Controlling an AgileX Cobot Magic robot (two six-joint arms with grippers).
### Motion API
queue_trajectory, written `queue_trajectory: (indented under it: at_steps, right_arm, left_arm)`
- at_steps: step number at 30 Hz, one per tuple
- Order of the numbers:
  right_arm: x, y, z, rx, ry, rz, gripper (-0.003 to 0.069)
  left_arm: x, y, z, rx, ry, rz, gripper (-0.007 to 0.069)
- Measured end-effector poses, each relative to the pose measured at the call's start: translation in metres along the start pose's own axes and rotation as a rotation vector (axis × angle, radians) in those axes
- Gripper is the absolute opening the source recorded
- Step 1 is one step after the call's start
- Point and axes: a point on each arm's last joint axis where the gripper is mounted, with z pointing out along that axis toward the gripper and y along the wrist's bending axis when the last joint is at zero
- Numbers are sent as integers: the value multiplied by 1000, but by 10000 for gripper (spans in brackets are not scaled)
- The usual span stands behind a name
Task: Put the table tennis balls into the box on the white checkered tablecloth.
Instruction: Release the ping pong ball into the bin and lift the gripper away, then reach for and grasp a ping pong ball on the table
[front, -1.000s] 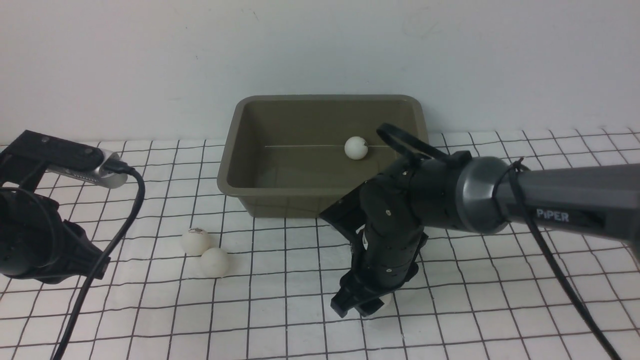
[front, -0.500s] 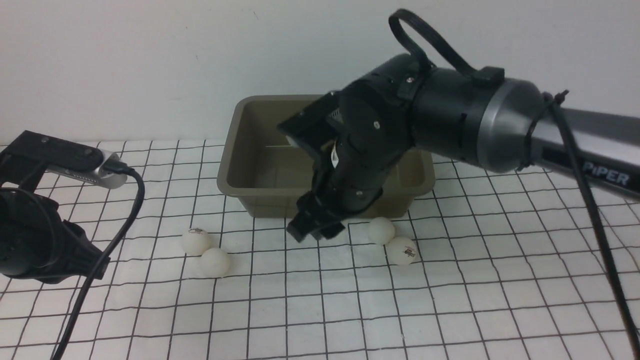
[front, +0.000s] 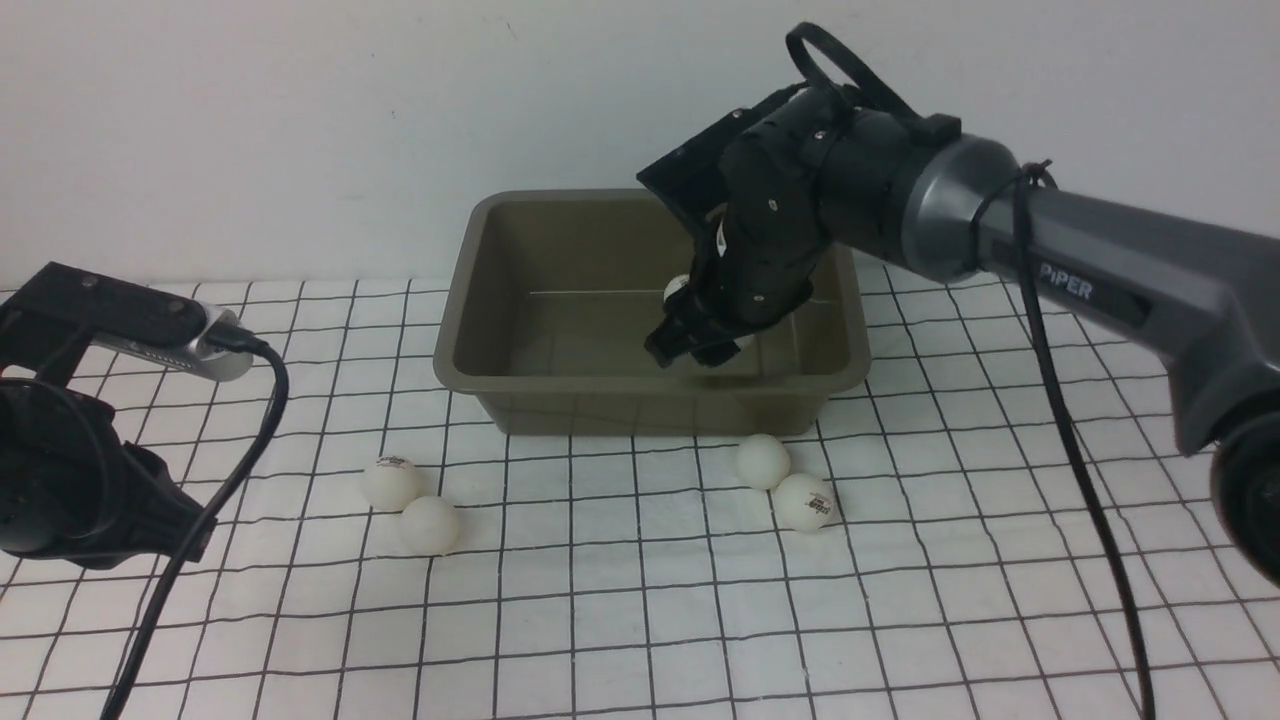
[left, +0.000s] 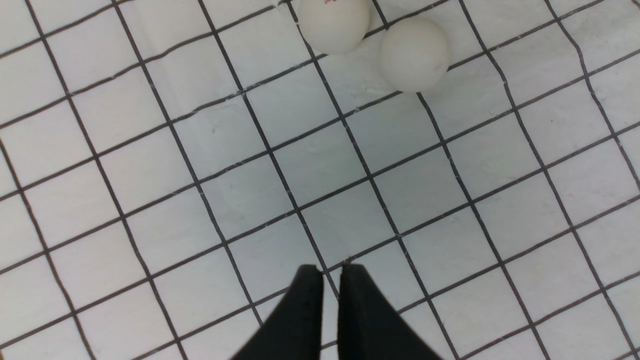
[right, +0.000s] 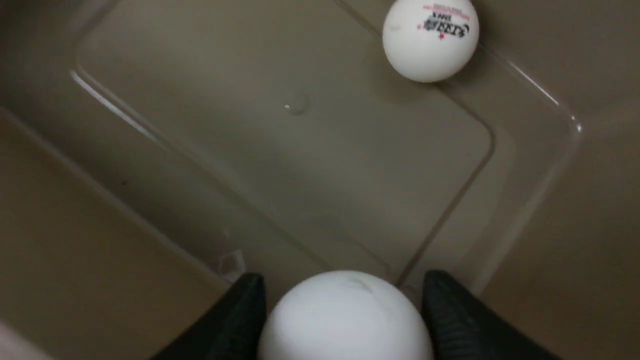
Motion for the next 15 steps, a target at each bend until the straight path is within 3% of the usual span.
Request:
queue_trajectory:
  at_steps: [7,15]
  right_arm:
    - [-8,-5,-7,-8,-20,30,495]
    - [-25,-16,-51,1,31,60,498]
  left_arm:
    - [0,0,0,-1,1,1,31]
    - [2,-1,0,10,18,1,31]
